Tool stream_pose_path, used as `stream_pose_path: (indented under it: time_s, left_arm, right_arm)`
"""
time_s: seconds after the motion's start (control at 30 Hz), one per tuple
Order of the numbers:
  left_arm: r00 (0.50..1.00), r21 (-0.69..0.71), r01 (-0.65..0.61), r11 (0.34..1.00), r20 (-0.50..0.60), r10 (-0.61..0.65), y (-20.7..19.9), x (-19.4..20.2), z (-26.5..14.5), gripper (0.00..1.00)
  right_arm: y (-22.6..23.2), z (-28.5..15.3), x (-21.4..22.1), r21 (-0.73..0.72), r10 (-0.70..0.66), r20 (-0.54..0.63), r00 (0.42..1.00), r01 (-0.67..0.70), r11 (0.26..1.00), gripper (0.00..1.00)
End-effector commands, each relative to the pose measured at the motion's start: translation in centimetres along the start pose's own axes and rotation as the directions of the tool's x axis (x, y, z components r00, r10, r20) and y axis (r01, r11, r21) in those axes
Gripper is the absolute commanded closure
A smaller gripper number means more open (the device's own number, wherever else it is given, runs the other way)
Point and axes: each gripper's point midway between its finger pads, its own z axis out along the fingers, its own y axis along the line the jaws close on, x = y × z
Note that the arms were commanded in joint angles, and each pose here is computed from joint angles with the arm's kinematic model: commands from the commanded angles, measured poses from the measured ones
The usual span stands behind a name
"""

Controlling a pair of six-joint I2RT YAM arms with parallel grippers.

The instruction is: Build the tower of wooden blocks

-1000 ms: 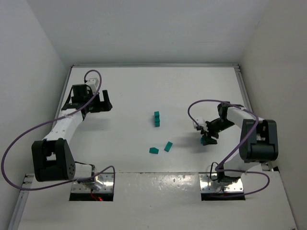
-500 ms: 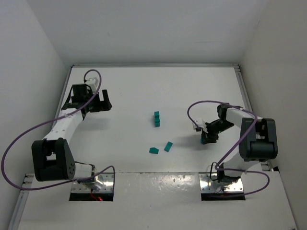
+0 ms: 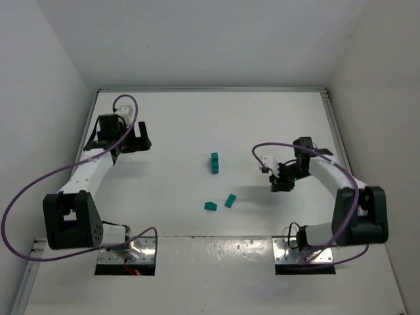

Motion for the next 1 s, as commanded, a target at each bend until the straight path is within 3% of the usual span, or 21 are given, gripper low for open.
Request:
stream_pose_path:
  time_s: [0.0,0.03,0.1,0.13,0.2,0.23,0.33,0.43,0.53,0.67,0.8,0.97]
  left_arm:
    - [0.996,-0.027,0.014,1.0,0.087,-0.012,-0.1,-1.7,-1.3,0.0]
    - [0.994,-0.035,0.005,0.999,0.107,-0.001,-0.4,-2.2,-1.8,0.0]
    - [0.993,-0.041,0.024,0.999,0.119,-0.019,-0.6,-2.2,-2.2,0.0]
    - [0.992,-0.049,0.024,0.998,0.127,-0.018,-0.5,-2.2,-2.4,0.0]
    - [0.989,-0.05,0.044,0.998,0.146,-0.036,-0.8,-2.5,-2.9,0.0]
    - [0.99,-0.06,0.046,0.997,0.138,-0.037,-0.6,-2.1,-2.7,0.0]
    - [0.986,-0.056,0.072,0.996,0.152,-0.063,-0.9,-2.1,-3.2,0.0]
    - [0.98,-0.068,0.099,0.993,0.178,-0.086,-0.8,-2.3,-3.8,0.0]
    - [0.979,-0.081,0.119,0.99,0.177,-0.103,-0.5,-1.7,-3.9,0.0]
    - [0.978,-0.062,0.132,0.989,0.172,-0.12,-1.1,-1.6,-4.1,0.0]
    - [0.979,-0.064,0.122,0.99,0.171,-0.109,-1.1,-1.5,-4.3,0.0]
    - [0.98,-0.066,0.111,0.992,0.171,-0.099,-1.1,-1.5,-4.6,0.0]
  right_arm:
    - [-0.7,-1.0,-6.7,0.105,0.113,0.114,0.987,-0.125,0.987,1.0]
    - [-0.3,-1.0,-7.9,0.103,0.31,0.146,0.939,-0.326,0.94,1.0]
    - [-0.4,-1.3,-10.8,0.144,0.341,0.153,0.927,-0.363,0.921,1.0]
    - [0.2,-1.4,-12.5,0.114,0.501,0.185,0.845,-0.525,0.844,1.0]
    - [0.1,-1.0,-13.2,0.183,0.584,0.167,0.795,-0.607,0.774,1.0]
    - [-0.9,-1.4,-12.0,0.312,0.664,0.159,0.731,-0.675,0.669,1.0]
    - [-1.6,-1.5,-13.8,0.431,0.758,0.214,0.616,-0.756,0.493,1.0]
    - [-2.3,-0.8,-14.9,0.47,0.792,0.25,0.558,-0.785,0.405,1.0]
    - [-3.3,0.6,-17.1,0.458,0.753,0.352,0.556,-0.804,0.38,1.0]
    - [-4.6,1.3,-20.1,0.493,0.684,0.418,0.598,-0.782,0.382,1.0]
    - [-4.9,3.8,-21.9,0.48,0.653,0.438,0.618,-0.775,0.412,1.0]
    - [-5.0,4.6,-23.5,0.496,0.646,0.453,0.614,-0.776,0.39,1.0]
